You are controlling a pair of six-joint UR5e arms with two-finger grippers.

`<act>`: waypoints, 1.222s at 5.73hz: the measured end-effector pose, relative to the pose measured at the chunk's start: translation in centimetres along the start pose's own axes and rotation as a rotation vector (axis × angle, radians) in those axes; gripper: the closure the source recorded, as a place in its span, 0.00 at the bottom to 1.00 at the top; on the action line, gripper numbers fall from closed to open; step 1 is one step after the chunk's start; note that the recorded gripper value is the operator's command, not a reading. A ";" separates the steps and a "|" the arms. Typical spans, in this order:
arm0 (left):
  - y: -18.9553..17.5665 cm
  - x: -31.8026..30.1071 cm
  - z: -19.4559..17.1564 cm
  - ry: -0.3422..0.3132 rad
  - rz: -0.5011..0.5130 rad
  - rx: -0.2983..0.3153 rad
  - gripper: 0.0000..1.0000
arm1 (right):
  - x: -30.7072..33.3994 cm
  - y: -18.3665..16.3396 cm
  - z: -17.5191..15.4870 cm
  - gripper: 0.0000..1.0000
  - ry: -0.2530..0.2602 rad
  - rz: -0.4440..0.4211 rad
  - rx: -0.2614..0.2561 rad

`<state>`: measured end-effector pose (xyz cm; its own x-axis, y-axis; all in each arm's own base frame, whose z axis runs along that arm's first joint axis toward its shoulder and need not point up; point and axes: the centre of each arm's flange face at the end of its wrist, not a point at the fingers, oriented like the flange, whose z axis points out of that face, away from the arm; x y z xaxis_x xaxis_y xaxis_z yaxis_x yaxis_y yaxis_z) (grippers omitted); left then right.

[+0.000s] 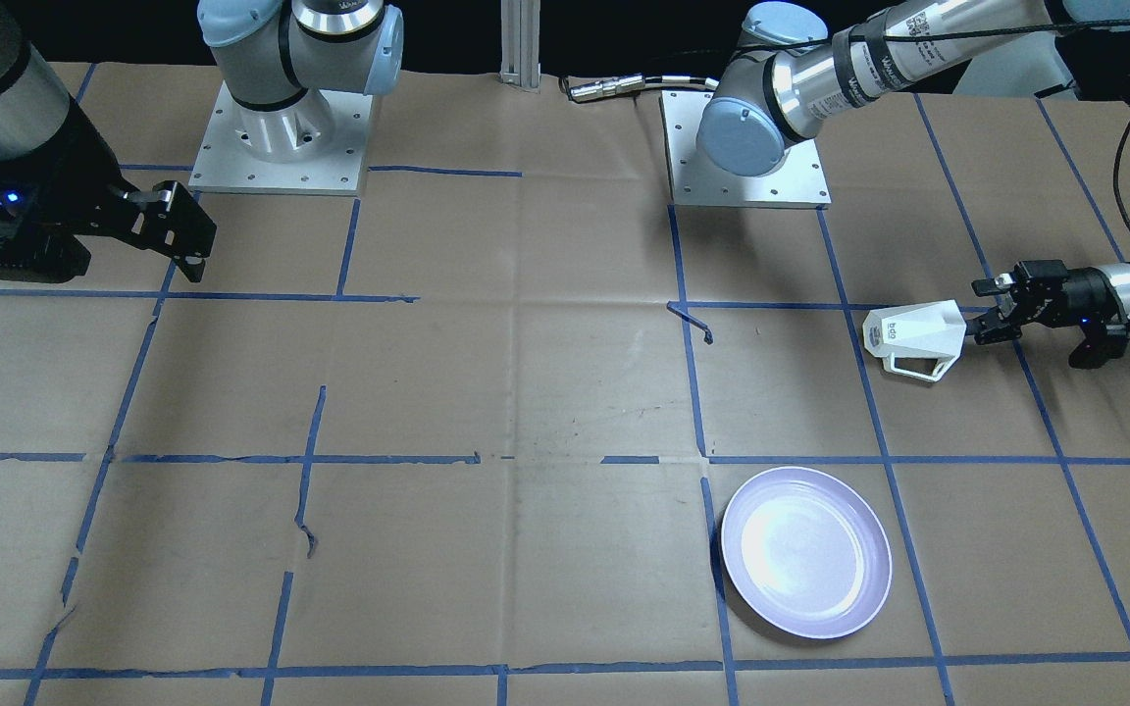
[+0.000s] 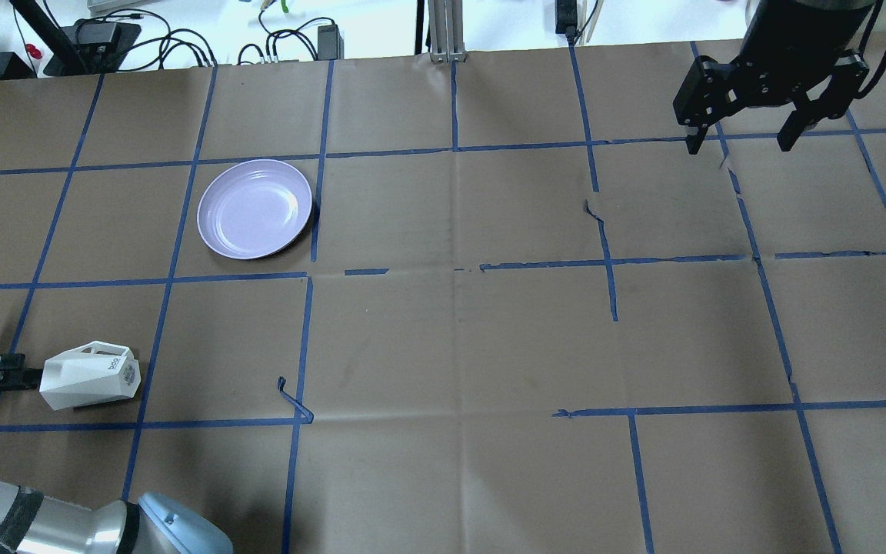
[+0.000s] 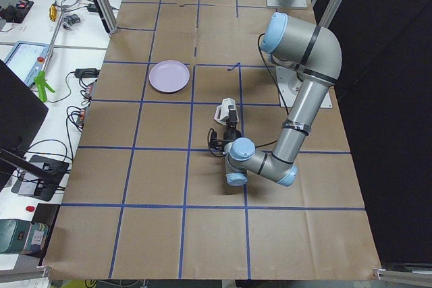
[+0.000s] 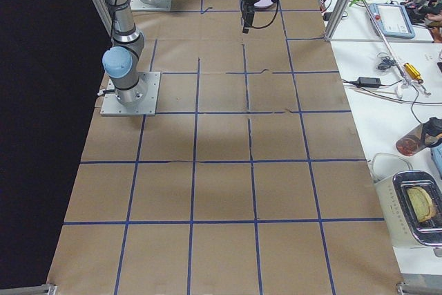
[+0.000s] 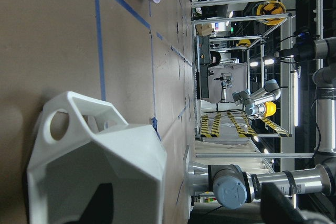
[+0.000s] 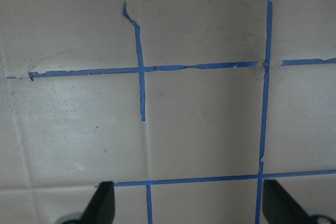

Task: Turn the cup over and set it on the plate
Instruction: 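Close the left gripper on the cup's base, then lift the cup with the left gripper and rotate it upright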

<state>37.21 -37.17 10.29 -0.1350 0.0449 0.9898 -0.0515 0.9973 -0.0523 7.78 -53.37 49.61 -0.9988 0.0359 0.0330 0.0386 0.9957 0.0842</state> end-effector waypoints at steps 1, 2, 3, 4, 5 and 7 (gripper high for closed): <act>-0.1 -0.4 0.4 0.022 0.005 0.003 0.83 | 0.0 0.0 0.0 0.00 0.000 0.000 0.000; -0.1 -1.1 0.8 0.043 0.018 0.009 1.00 | 0.0 0.0 0.0 0.00 0.000 0.000 0.000; 0.0 -1.9 0.9 0.058 0.029 0.013 1.00 | 0.0 0.0 0.0 0.00 0.000 0.000 0.000; 0.0 -2.2 0.9 0.062 0.033 0.017 1.00 | 0.0 0.0 0.0 0.00 0.000 0.000 0.000; -0.2 -1.6 0.7 0.064 0.030 0.036 1.00 | 0.0 0.0 0.0 0.00 0.000 0.000 0.000; -1.0 4.6 -0.5 0.066 0.006 0.084 1.00 | 0.0 0.0 0.0 0.00 0.000 0.000 0.000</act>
<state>37.12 -37.97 14.99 -0.0706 0.0576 0.9958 -0.1337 0.9888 -0.0666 7.78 -53.38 49.61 -0.9988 0.0360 0.0330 0.0387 0.9957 0.0842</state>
